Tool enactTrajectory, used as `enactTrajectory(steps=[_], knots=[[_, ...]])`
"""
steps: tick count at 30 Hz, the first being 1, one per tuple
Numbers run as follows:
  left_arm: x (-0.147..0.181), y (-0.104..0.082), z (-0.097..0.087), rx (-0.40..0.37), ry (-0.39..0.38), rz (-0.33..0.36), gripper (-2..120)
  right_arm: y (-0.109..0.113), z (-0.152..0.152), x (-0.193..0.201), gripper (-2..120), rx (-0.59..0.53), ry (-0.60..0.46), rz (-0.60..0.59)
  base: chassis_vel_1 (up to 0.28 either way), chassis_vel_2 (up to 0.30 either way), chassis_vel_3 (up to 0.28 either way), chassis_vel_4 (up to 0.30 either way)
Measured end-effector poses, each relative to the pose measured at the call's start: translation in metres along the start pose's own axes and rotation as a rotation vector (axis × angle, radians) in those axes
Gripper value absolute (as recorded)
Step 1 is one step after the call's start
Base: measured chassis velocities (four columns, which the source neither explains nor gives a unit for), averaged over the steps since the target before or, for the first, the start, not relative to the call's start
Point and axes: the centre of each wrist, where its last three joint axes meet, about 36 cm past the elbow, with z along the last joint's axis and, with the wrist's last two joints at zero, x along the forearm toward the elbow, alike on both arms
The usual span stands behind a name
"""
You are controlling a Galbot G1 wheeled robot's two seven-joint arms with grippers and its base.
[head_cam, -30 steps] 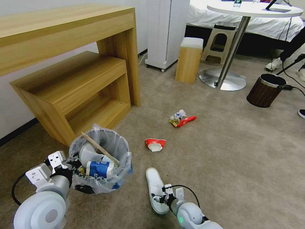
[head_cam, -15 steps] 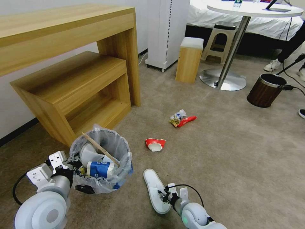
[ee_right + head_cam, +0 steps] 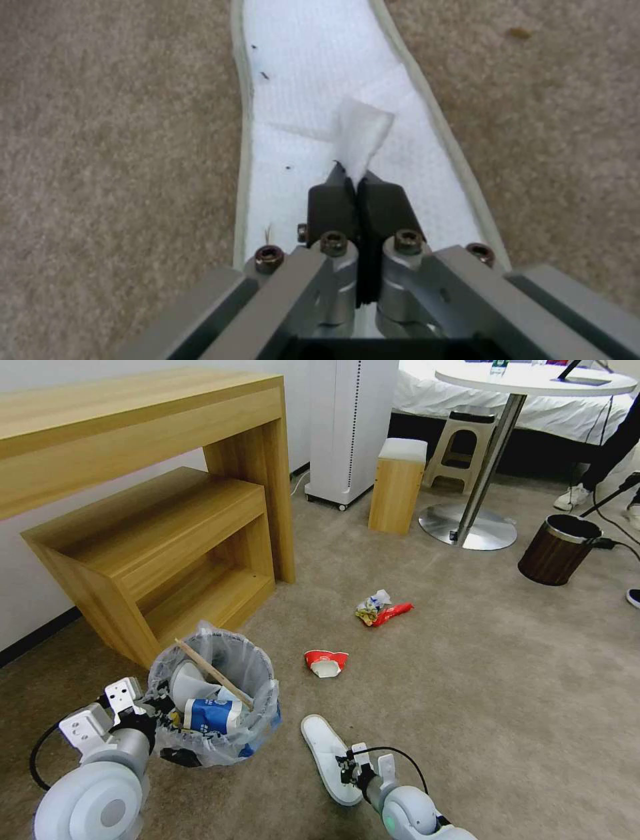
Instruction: Pick up the trash bin and place the garbage on the floor into it.
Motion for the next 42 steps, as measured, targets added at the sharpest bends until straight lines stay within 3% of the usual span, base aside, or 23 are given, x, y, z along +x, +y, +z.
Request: enactTrajectory(steps=[10,17,22,25,26,28,30,32,37,42], knots=[[0.002,-0.001,-0.001,-0.001,-0.001,0.004,1,-0.010,-0.010,0.016,0,0.028,-0.112,0.008,0.000,0.000,0.000,0.000],[0.003,-0.001,-0.001,0.001,0.006,0.009,1,-0.030,-0.040,0.049,0,0.088,-0.275,0.030,0.000,0.000,0.000,0.000],[0.004,-0.004,0.001,0.001,0.033,0.026,1,-0.043,-0.076,0.084,0,0.131,-0.447,0.029,0.000,0.000,0.000,0.000],[0.005,-0.009,0.005,-0.002,0.088,0.062,1,-0.049,-0.105,0.109,0,0.181,-0.666,-0.091,0.000,0.000,0.000,0.000],[0.005,-0.009,0.005,-0.002,0.088,0.062,1,-0.049,-0.105,0.109,0,0.181,-0.666,-0.091,0.000,0.000,0.000,0.000],[0.006,-0.011,0.008,-0.010,0.124,0.082,1,-0.050,-0.120,0.112,0,0.224,-0.802,-0.248,0.000,0.000,0.000,0.000],[0.007,-0.012,0.008,-0.013,0.135,0.089,1,-0.050,-0.125,0.112,0,0.232,-0.839,-0.301,0.000,0.000,0.000,0.000],[0.008,-0.015,0.014,-0.014,0.178,0.122,1,-0.041,-0.142,0.108,0,0.252,-0.950,-0.528,0.000,0.000,0.000,0.000],[0.008,-0.030,0.025,0.002,0.266,0.210,1,-0.020,-0.154,0.098,0,0.292,-1.017,-0.784,0.000,0.000,0.000,0.000],[0.004,-0.037,0.033,-0.003,0.305,0.241,1,-0.010,-0.158,0.094,0,0.301,-1.025,-0.853,0.000,0.000,0.000,0.000]])
